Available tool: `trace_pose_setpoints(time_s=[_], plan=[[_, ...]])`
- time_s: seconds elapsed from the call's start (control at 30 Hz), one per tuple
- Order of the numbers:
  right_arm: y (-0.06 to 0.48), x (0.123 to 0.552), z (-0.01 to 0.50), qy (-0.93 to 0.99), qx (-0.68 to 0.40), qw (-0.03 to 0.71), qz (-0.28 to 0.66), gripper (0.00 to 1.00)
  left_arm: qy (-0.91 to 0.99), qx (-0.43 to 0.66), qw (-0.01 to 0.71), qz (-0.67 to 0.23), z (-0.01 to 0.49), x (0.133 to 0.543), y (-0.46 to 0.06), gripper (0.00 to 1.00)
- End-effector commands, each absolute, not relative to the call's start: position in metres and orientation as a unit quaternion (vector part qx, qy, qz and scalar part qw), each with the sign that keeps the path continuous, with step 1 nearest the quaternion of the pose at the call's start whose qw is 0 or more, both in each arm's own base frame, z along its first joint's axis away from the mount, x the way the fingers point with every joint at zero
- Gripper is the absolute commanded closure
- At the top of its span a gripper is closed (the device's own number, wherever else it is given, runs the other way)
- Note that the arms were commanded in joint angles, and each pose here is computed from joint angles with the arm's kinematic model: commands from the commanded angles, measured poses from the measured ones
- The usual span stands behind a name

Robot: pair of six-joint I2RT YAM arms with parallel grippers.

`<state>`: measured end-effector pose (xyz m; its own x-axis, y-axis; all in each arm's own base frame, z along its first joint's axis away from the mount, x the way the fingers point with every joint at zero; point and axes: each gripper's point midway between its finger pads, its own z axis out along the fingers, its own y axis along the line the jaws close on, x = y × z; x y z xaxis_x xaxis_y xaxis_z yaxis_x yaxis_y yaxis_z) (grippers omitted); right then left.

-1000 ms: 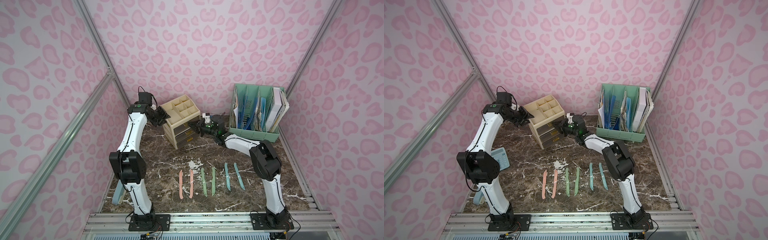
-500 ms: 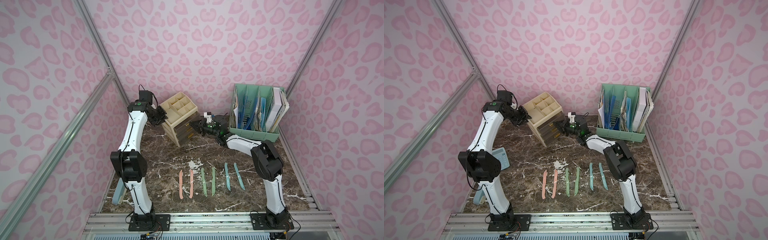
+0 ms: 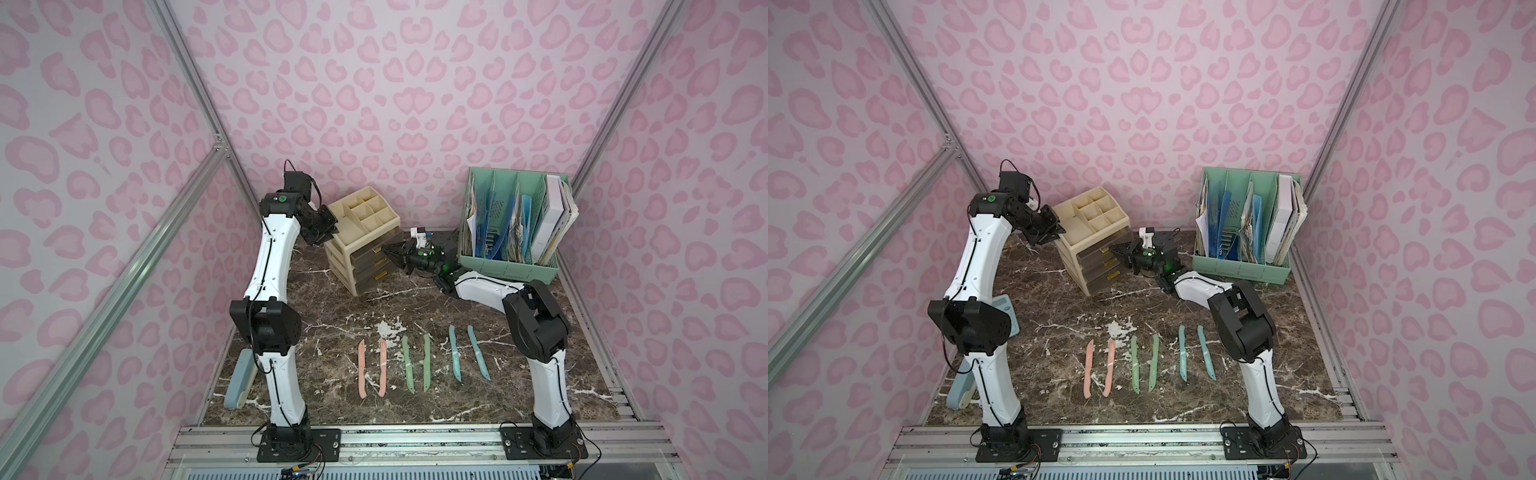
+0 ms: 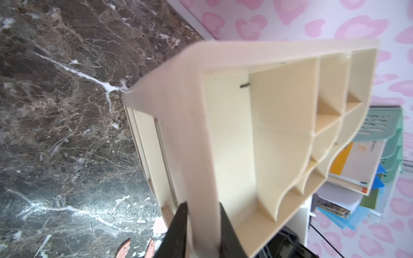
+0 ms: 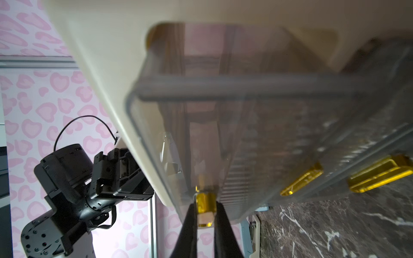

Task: Place the fruit knives into the drawer by color
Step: Open the drawer in the storage box.

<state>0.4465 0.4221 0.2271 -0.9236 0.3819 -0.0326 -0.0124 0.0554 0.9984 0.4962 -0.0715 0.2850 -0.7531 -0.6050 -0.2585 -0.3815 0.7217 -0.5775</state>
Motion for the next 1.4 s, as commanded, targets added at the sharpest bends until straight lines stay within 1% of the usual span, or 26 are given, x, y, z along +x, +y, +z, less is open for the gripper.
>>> trace_pose_setpoints(time_s=[0.0, 0.2, 0.33, 0.57, 0.63, 0.97, 1.37], plan=[[0.426, 0.445, 0.239, 0.695, 0.121, 0.137, 0.695, 1.00, 0.897, -0.257, 0.228, -0.277, 0.298, 0.499, -0.080, 0.76], [0.430, 0.441, 0.240, 0.696, 0.118, 0.125, 0.697, 1.00, 0.899, -0.260, 0.219, -0.276, 0.291, 0.499, -0.080, 0.76], [0.429, 0.438, 0.241, 0.699, 0.115, 0.121, 0.695, 1.00, 0.903, -0.260, 0.212, -0.269, 0.285, 0.499, -0.078, 0.79], [0.426, 0.433, 0.239, 0.706, 0.111, 0.116, 0.690, 1.00, 0.906, -0.261, 0.206, -0.262, 0.278, 0.500, -0.073, 0.80], [0.425, 0.432, 0.238, 0.707, 0.111, 0.116, 0.688, 1.00, 0.906, -0.260, 0.206, -0.261, 0.278, 0.499, -0.072, 0.85], [0.421, 0.424, 0.234, 0.715, 0.108, 0.106, 0.683, 1.00, 0.908, -0.262, 0.203, -0.258, 0.275, 0.499, -0.065, 0.84], [0.410, 0.409, 0.249, 0.716, 0.098, 0.107, 0.683, 1.00, 0.906, -0.265, 0.204, -0.260, 0.276, 0.499, -0.062, 0.84]])
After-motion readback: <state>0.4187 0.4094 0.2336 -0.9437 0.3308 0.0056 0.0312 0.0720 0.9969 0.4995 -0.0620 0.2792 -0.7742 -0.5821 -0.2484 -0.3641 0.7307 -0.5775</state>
